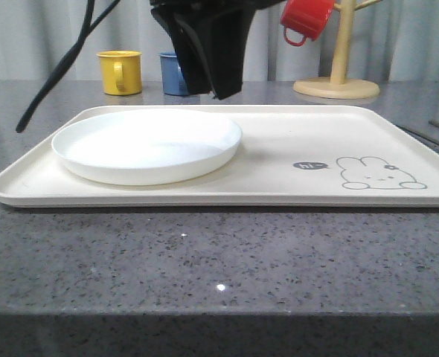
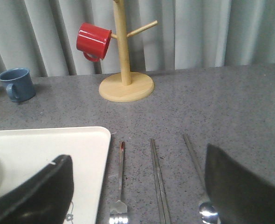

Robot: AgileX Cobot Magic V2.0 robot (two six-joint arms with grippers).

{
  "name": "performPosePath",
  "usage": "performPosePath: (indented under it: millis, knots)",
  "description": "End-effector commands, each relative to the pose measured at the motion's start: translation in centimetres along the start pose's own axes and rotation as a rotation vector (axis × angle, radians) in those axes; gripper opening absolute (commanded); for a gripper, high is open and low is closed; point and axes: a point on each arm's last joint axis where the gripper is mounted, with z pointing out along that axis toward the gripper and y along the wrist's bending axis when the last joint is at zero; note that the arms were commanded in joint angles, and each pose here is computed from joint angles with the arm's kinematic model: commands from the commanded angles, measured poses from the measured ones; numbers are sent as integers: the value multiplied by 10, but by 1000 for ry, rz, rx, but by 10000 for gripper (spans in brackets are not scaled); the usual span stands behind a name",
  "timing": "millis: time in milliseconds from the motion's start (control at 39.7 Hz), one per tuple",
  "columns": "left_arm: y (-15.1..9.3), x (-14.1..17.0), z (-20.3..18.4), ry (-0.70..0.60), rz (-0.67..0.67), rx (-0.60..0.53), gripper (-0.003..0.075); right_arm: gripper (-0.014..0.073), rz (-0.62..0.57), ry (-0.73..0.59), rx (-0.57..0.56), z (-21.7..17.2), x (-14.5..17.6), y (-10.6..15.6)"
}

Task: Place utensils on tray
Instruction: 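Raise the left gripper away from the plate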

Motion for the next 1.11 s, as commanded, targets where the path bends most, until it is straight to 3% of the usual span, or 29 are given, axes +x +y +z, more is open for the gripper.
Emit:
performPosePath:
  millis: [0,202,429,530,706,933,1084]
  knots:
    - [13,8,-42,-70,-49,-29,-19,601,-5,-105,-4,-2,-18,2]
    - [45,32,-78,-140,-187,-72,-18,601,-5,-105,-4,-2,-18,2]
    - [75,100,-116,-171,-364,-169,-18,601,-5,-105,-4,-2,-18,2]
    - [81,131,-128,-253,-448,-233,-18,601,-5,-105,-4,-2,-18,2]
    - [59,183,-142,-487,-485,-361,-18,601,-5,-105,-4,-2,-18,2]
    - [7,248,-137,-849,-433,-508,-18,601,-5,-105,-4,-2,-18,2]
    - [-24,291,-122,-1015,-411,-564,-18,601,-5,-104,-4,-2,-18,2]
